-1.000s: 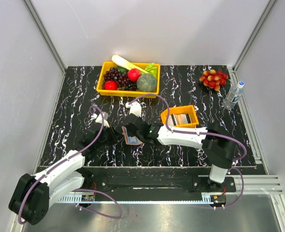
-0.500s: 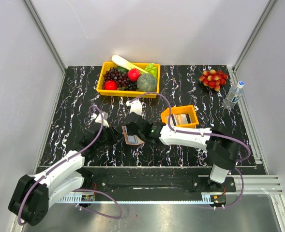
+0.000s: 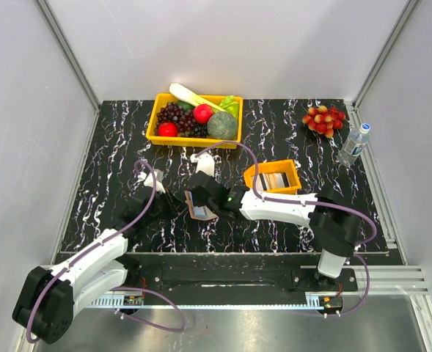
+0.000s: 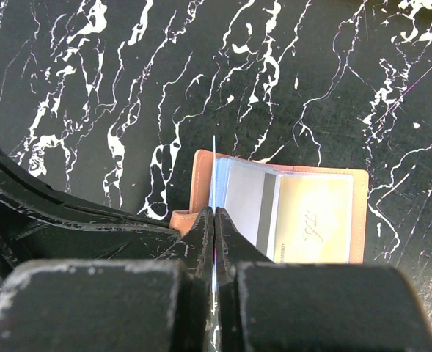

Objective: Put the credit cards into the card holder
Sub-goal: Insert the credit card into the card holder.

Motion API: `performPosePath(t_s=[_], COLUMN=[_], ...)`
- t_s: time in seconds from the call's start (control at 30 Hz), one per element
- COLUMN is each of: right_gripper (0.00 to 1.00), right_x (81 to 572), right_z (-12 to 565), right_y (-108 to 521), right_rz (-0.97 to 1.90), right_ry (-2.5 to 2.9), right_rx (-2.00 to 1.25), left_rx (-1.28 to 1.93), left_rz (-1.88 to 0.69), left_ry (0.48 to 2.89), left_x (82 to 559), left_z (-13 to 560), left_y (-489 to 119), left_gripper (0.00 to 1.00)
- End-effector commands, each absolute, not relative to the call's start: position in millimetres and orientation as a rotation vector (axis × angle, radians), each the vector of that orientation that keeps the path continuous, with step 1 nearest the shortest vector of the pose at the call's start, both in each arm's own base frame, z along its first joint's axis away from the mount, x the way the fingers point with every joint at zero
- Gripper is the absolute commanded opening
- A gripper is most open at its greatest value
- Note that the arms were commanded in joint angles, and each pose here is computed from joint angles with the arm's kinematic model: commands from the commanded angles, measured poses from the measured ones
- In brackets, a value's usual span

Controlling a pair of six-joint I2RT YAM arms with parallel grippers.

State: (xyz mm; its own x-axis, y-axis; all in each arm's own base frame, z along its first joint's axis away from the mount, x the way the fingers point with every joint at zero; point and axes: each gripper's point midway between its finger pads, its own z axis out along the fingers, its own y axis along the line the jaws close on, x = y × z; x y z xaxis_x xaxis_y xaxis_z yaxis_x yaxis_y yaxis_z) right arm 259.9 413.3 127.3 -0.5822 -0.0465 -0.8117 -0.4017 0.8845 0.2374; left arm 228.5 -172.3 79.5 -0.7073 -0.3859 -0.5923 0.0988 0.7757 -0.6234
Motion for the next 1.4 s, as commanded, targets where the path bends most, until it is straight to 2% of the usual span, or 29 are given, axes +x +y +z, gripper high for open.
performPosePath(t_s=[0.0, 0.8, 1.37], right_gripper=[0.00, 0.00, 0.00], right_x=[265.0, 271.5, 278.6], right_z=[135.7, 140.7, 101.3], right_y=[423.5, 390.1, 329.0], right_rz=[0.508, 0.338, 0.243], right_ry=[2.125, 2.102, 2.242], right_rx=[-0.312, -0.301, -0.230], left_rx=[-0.190, -0.211, -0.273], left_rz=[-0.873, -0.836, -0.591], left_ry=[2.170, 2.206, 2.368], left_x=[233.0, 231.1, 230.2], left_z=[92.7, 82.0, 39.3], left_y=[-178.1, -173.3, -147.7], left_gripper=[0.00, 0.00, 0.00])
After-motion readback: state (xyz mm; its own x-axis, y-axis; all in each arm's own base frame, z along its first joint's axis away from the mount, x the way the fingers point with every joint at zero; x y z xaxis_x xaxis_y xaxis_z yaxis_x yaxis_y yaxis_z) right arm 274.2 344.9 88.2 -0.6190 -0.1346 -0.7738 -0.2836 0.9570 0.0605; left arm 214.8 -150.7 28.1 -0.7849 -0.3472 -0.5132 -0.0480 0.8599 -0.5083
